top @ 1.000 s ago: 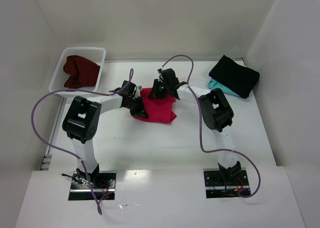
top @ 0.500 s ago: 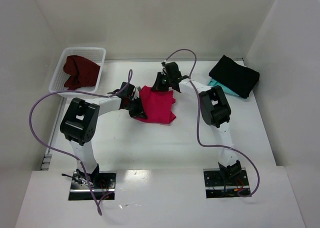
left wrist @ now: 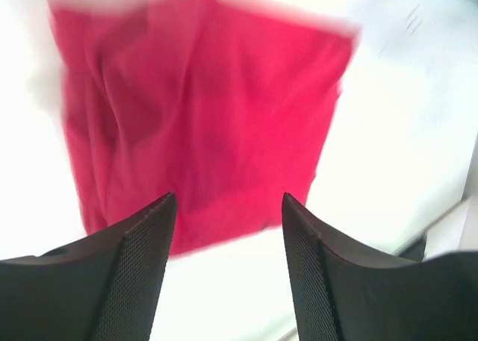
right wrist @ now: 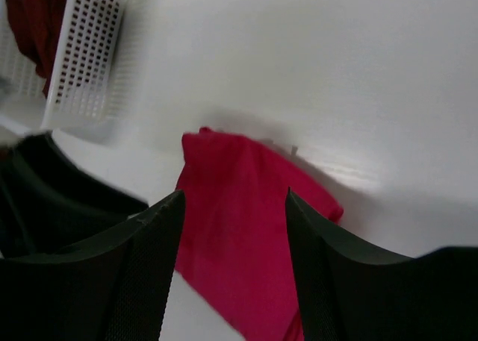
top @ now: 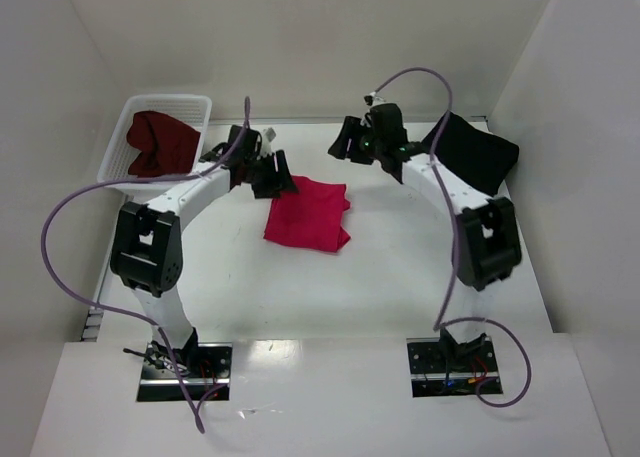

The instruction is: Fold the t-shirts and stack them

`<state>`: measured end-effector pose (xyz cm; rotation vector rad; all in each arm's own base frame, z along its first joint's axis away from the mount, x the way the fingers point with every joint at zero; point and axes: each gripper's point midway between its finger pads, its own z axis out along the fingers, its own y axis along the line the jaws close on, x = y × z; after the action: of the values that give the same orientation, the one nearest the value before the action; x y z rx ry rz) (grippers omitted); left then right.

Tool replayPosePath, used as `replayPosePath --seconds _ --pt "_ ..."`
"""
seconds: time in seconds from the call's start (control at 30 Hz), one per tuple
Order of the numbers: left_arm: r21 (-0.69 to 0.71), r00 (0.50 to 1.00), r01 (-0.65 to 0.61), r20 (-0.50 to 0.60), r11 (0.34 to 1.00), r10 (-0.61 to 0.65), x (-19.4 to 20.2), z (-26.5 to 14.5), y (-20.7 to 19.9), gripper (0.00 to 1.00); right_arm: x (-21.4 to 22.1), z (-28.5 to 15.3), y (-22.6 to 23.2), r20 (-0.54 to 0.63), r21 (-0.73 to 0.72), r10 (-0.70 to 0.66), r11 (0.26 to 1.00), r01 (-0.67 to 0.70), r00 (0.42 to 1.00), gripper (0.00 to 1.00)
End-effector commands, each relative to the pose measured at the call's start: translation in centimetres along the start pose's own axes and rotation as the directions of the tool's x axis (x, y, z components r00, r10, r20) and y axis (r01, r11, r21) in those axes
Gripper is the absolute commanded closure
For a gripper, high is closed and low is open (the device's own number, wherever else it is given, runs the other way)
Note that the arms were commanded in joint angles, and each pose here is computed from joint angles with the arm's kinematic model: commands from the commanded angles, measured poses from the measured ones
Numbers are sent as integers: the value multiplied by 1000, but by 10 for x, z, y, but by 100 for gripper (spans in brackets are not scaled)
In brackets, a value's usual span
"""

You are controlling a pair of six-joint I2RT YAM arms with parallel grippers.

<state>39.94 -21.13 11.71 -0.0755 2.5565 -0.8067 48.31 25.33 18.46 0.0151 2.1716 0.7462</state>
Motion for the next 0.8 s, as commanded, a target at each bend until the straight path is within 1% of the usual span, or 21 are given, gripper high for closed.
replayPosePath --seconds 0.0,0.03,0.1,0.13,0.2,0.27,0.4,0.47,0.5,0.57,0.67,0.7,0.77 --pt "6 992 -69 110 998 68 -43 -19 -12 33 13 -37 -5 42 43 12 999 -13 999 38" --pt "1 992 -74 101 997 73 -44 -13 -10 33 33 -47 -14 12 61 32 998 -33 999 38" --pt "-25 991 -72 115 997 74 -52 -5 -4 33 44 -54 -17 19 57 66 996 -67 998 41" --pt "-35 992 -59 109 998 62 -55 5 5 33 66 -57 -28 -17 82 87 993 -86 996 41" --pt "-64 993 -39 111 997 46 -58 17 15 36 74 -64 -28 -23 75 108 992 -106 994 43" --pt "-79 995 -19 99 997 27 -55 32 25 37 97 -65 -30 -61 81 113 991 -108 992 43" --pt "-77 995 12 100 997 -4 -57 54 33 39 116 -66 -22 -96 68 106 993 -100 990 43" --pt "-120 995 23 99 993 -11 -58 67 47 41 124 -65 -26 -106 77 119 991 -112 987 43" --pt "-142 995 27 103 990 -12 -62 68 50 42 127 -65 -22 -111 72 122 991 -115 986 43" --pt "-198 994 58 106 978 -38 -60 73 69 42 135 -63 -22 -126 71 119 991 -110 985 43" --pt "-232 989 98 127 968 -70 -64 73 83 42 146 -64 -22 -148 80 137 989 -126 979 43" --pt "-232 989 98 127 968 -70 -64 73 83 42 144 -63 -21 -140 73 135 989 -126 981 43" --pt "-217 989 117 117 969 -93 -65 72 91 39 151 -63 -20 -153 72 130 990 -120 980 43"
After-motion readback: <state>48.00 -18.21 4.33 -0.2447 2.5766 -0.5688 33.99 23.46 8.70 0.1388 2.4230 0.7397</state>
